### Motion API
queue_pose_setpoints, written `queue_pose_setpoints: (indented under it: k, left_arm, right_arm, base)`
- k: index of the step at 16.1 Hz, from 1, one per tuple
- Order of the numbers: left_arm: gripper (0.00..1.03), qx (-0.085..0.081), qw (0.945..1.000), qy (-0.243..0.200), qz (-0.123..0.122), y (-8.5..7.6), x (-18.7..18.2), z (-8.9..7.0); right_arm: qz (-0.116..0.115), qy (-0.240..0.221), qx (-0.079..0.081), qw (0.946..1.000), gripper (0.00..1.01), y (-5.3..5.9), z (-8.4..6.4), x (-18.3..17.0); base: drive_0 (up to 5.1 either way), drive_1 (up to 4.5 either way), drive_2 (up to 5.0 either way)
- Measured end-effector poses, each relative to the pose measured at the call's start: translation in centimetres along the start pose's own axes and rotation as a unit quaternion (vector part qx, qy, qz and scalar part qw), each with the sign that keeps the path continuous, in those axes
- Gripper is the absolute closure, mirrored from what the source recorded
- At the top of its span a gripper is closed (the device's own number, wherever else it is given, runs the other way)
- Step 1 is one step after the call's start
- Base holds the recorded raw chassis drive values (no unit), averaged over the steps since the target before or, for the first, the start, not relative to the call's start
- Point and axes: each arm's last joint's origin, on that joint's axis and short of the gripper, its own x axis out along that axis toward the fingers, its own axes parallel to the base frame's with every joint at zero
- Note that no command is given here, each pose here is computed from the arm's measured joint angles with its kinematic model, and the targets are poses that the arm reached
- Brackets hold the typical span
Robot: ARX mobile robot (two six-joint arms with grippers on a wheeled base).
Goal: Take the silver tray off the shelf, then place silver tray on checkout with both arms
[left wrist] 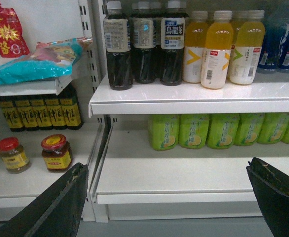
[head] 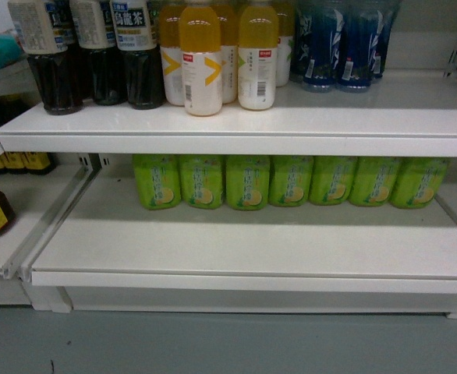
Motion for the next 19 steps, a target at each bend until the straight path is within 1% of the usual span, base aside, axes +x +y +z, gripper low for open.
queue_pose_setpoints:
  k: [19]
  left_arm:
    - [0.05,0.0,1.0,0.0,0.0,0.0,0.0,0.0]
  right_arm:
    - [0.0,0.001,0.0,1.0,0.03,0.0,-0.01,0.0]
  base:
    - [0.0,0.0,0.0]
